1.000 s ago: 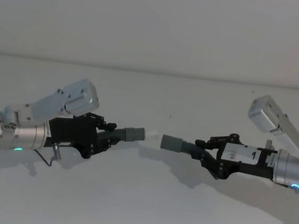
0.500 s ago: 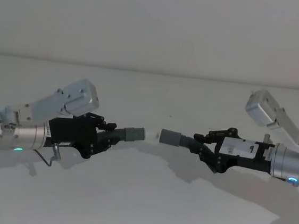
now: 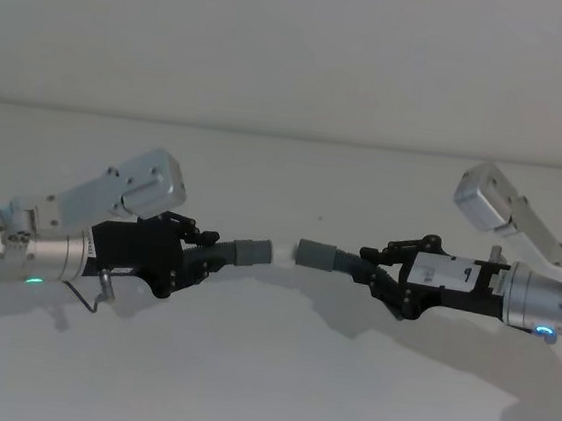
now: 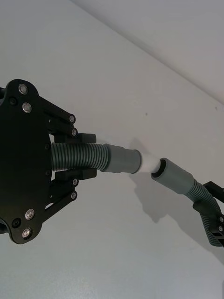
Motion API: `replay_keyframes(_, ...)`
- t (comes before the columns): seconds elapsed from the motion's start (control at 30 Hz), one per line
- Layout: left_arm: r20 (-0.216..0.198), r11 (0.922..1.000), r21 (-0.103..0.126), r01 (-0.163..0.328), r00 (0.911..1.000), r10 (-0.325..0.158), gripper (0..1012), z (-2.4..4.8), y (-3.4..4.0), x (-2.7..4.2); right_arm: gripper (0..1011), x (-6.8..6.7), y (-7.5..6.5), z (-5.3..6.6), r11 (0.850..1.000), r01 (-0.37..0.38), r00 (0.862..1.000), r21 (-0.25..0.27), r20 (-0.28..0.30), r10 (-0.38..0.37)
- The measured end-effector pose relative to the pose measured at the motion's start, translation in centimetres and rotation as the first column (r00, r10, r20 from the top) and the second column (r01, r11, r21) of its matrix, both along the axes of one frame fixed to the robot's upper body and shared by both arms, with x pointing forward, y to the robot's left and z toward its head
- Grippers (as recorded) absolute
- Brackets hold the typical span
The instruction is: Use both hands to pick up one end of the pipe from the table, align the ends, and insert them.
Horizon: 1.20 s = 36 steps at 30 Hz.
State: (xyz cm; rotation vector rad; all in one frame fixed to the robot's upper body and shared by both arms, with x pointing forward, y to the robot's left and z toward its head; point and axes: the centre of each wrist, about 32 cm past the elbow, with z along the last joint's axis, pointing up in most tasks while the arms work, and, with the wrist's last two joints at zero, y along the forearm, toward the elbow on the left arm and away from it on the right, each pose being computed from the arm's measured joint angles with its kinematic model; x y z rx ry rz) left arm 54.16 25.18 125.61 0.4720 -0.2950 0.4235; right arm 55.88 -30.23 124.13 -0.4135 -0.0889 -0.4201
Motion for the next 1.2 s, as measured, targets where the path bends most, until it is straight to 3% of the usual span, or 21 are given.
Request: replay_keyframes(1.2,0.000,1.0000,0.000,0.000,1.0000,0.000,302,0.00,0.00,0.00,259,0.52,0.14,0.12,1.000,0.017,1.000,-0.026,-0.013,-0.018)
